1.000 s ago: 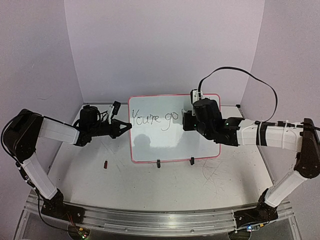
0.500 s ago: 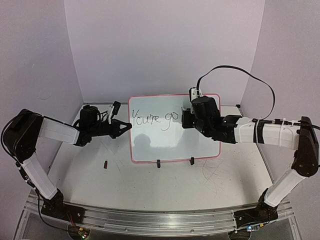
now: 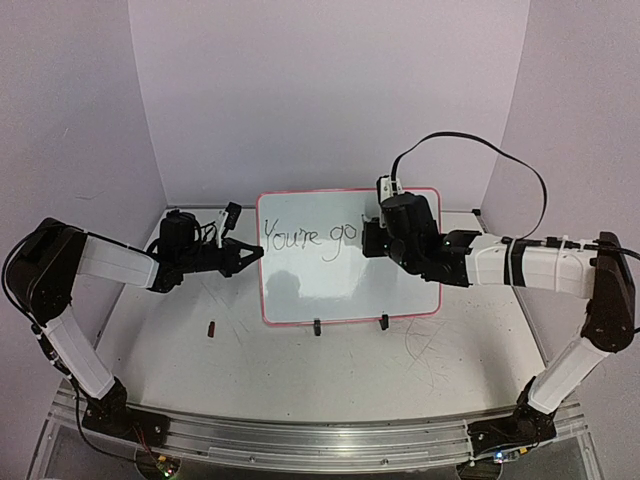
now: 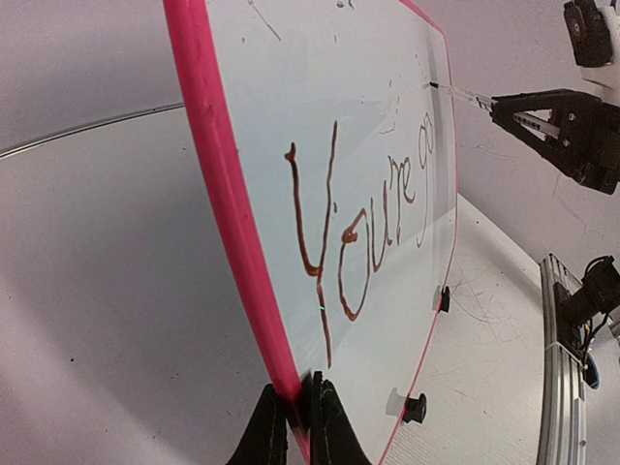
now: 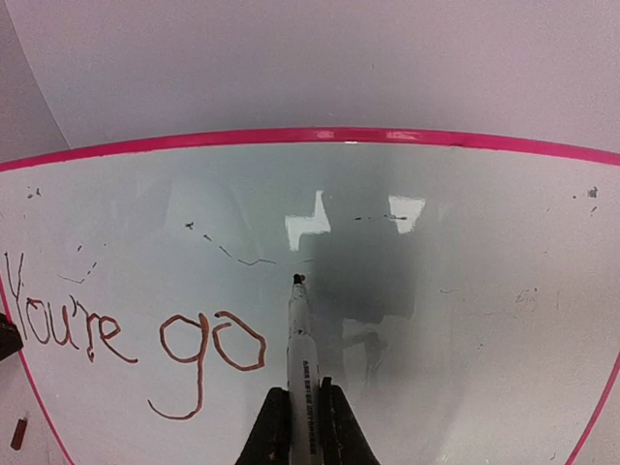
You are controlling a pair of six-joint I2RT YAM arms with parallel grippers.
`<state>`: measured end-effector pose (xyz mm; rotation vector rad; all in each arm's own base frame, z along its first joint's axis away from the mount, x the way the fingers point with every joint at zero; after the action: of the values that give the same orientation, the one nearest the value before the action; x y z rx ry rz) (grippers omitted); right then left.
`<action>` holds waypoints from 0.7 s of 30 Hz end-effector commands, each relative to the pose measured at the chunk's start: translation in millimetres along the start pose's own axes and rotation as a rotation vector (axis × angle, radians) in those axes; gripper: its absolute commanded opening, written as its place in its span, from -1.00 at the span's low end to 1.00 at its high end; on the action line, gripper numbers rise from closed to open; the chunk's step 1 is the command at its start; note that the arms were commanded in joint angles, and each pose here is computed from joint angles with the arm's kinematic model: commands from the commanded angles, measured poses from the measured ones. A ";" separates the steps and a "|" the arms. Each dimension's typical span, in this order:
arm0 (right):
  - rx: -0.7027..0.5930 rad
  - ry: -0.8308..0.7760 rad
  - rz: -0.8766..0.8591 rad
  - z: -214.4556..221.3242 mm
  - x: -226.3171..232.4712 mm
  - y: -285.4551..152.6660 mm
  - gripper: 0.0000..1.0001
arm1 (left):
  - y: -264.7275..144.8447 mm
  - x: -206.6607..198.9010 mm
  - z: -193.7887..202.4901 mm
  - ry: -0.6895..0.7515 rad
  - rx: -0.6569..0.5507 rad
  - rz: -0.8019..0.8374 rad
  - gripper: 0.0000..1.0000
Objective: Write a sentence on the whiteboard
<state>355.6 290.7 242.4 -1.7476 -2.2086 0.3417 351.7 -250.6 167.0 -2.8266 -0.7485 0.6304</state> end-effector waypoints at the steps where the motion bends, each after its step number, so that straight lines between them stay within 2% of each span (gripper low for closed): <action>1: -0.011 0.029 -0.009 -1.7 0.7 1.4 -1.00 | 9.8 2.3 10.4 0.066 0.046 -0.036 -1.00; 21: 0.045 0.043 -0.030 22.2 1.7 -5.9 -1.00 | 9.6 2.0 9.9 0.067 0.045 -0.036 -1.00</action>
<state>347.7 295.1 227.8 -1.6908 -2.1958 0.3332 351.7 -250.6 167.0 -2.8263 -0.7495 0.6303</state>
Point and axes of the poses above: each gripper's point midway between its finger pads, its own y axis out along the fingers, its own x axis along the line the jaws close on, z = x × y, the point moved 3 cm from there along -y, back along the fingers
